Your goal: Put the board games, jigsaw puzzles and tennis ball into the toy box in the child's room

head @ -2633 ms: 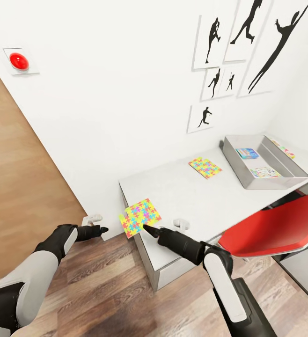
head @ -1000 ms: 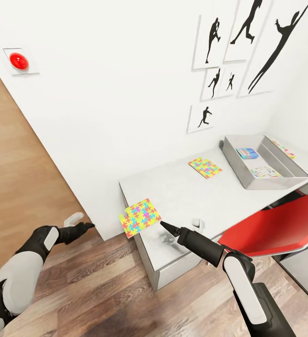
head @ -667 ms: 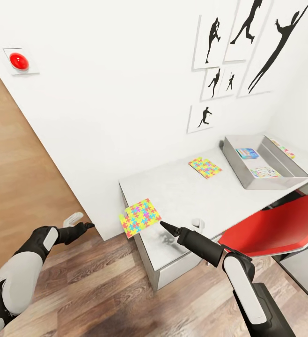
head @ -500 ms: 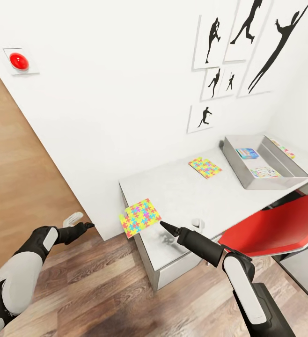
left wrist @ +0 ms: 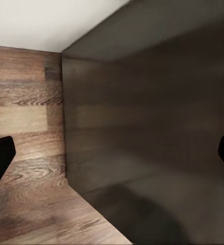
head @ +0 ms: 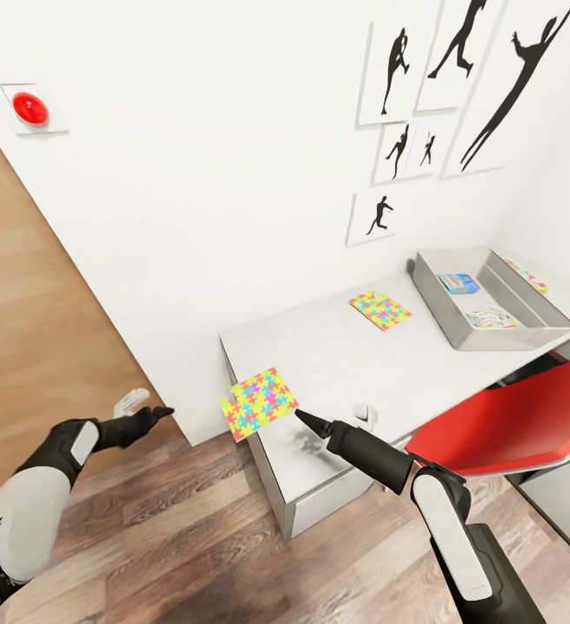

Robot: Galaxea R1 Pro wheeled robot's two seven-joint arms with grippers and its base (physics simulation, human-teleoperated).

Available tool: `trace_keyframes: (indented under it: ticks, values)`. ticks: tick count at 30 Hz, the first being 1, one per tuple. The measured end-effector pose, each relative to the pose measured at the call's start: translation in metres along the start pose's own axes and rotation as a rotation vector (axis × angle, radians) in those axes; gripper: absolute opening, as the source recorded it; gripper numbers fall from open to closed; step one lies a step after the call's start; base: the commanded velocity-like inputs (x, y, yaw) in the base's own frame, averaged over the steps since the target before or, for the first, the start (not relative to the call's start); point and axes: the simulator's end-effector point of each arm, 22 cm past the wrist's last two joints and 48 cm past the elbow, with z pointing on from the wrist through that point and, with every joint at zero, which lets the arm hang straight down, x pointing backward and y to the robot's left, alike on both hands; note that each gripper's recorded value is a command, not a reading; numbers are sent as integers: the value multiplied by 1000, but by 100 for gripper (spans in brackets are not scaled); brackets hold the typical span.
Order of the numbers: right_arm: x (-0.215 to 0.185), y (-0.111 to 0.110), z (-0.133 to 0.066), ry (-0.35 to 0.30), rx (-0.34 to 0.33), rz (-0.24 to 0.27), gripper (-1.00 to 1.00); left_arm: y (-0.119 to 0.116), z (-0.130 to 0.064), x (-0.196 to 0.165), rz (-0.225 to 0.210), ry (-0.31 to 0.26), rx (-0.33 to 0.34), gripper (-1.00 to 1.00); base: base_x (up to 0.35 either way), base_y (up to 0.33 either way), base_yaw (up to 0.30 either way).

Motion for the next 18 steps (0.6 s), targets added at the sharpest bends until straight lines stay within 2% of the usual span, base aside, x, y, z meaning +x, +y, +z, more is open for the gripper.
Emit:
trace_keyframes:
  ticks: [6, 10, 15, 18]
  values:
    - [0, 0, 2, 2, -11, -4, 100, -5, -6, -11, -1, -12, 80, 100, 0, 0, 0]
    - [0, 6, 3, 7, -52, -3, 100, -6, -14, -21, -3, -26, 135, 100, 0, 0, 0]
    - [0, 23, 3, 4, -143, 0, 100, -12, -28, -32, -17, -30, 236, 100, 0, 0, 0]
    - [1, 25, 4, 4, -160, 0, 100, -15, -31, -35, -32, -26, 274, 100, 0, 0, 0]
